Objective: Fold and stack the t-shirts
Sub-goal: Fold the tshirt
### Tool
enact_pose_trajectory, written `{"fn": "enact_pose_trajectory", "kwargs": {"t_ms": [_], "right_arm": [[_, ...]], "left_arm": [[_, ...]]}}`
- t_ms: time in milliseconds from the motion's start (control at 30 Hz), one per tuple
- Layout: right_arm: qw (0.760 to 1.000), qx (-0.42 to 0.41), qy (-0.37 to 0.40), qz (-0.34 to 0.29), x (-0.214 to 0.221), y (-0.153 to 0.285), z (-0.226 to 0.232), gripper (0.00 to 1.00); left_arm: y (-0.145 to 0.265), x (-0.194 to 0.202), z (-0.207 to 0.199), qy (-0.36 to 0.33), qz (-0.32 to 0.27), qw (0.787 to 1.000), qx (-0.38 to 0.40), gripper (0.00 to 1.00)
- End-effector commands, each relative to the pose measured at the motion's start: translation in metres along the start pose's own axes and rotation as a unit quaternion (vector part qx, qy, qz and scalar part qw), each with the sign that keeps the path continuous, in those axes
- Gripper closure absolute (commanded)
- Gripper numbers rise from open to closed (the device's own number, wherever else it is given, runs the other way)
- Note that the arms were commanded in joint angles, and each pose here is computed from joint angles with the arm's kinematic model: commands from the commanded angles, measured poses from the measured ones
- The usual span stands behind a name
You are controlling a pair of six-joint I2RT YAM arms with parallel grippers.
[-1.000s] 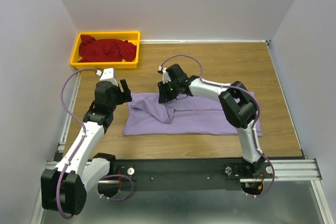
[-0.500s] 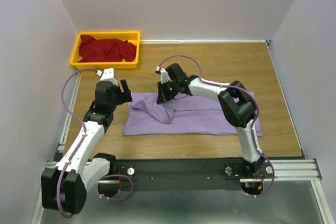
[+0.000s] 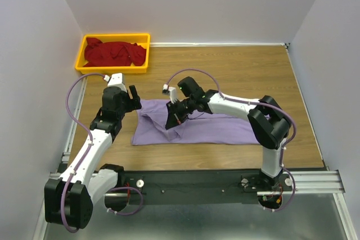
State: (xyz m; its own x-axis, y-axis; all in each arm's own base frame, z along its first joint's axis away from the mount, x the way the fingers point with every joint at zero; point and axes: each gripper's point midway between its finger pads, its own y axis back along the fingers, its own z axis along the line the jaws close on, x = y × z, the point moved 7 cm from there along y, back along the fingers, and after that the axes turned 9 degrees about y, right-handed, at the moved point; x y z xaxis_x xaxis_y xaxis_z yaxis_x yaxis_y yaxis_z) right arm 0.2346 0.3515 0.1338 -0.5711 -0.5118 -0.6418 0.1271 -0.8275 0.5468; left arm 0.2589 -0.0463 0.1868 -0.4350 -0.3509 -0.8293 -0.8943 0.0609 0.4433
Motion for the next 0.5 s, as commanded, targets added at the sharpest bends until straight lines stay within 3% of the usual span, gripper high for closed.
{"fn": "enact_pose_trajectory", "kwargs": {"t_ms": [0,467], "right_arm": [[0.998,-0.048,0.006,0.034,0.018,-0.007,0.023,0.99],[0.993,-0.076,0.013,0.086,0.028,-0.047,0.047,0.98]], "left_arm": [[0.001,-0.009,-0.006,-0.003,-0.006,1.000,0.015,0.17],[-0.002,-0.006,-0.005,-0.001,0.004,1.000,0.007,0.17]]}}
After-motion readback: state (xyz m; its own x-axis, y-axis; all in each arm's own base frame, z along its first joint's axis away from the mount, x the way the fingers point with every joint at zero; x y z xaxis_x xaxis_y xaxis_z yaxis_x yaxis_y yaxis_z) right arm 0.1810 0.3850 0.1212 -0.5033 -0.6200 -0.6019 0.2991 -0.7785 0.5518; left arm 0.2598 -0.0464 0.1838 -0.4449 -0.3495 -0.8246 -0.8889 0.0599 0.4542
